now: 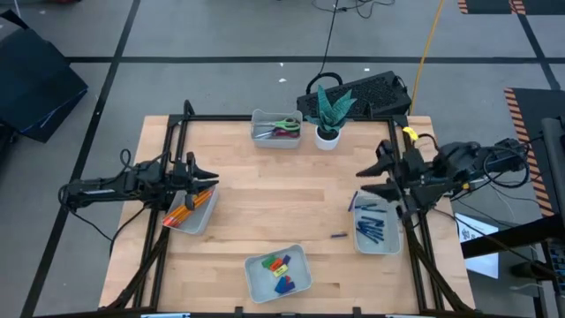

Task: Sort crayons/erasers/pens/pencils in bins
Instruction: Put the blue crayon into the middle right gray bin

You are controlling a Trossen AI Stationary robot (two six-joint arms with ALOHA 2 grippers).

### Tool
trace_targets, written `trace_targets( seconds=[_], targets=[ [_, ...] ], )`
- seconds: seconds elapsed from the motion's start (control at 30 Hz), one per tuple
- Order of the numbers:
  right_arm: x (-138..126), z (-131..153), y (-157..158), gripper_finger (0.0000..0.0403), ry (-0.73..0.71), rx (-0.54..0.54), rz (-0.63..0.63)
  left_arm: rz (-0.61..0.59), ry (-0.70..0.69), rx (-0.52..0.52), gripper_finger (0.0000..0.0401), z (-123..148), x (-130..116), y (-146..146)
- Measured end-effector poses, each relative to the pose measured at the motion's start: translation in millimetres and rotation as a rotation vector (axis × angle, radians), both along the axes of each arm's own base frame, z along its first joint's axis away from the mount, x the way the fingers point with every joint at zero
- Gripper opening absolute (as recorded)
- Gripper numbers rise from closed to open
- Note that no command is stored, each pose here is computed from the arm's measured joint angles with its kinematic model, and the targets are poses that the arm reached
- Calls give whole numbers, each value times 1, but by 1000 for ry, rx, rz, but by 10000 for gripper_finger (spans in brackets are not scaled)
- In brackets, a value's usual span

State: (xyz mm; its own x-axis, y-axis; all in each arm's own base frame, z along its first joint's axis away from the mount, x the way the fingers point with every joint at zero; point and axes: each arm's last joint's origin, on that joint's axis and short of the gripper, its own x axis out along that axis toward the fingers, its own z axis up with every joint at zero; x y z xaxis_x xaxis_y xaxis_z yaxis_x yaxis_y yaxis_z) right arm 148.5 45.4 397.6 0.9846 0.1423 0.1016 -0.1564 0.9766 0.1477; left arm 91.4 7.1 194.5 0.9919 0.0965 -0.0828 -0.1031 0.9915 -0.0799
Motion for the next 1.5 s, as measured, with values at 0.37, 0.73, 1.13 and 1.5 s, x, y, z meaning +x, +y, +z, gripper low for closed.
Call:
trace_targets(
  seconds=[0.37,0.73,1.13,1.5],
  targets=[
    [35,-16,-21,139,287,159,-472,0,0,0,88,0,0,0],
    [93,-47,-68,139,1006,423,-349,0,0,0,88,0,0,0],
    [74,-166,-93,139,1569,725,-669,0,-1,0,88,0,0,0],
    [55,-204,-62,139,1778,928,-657,0,-1,0,88,0,0,0]
  ],
)
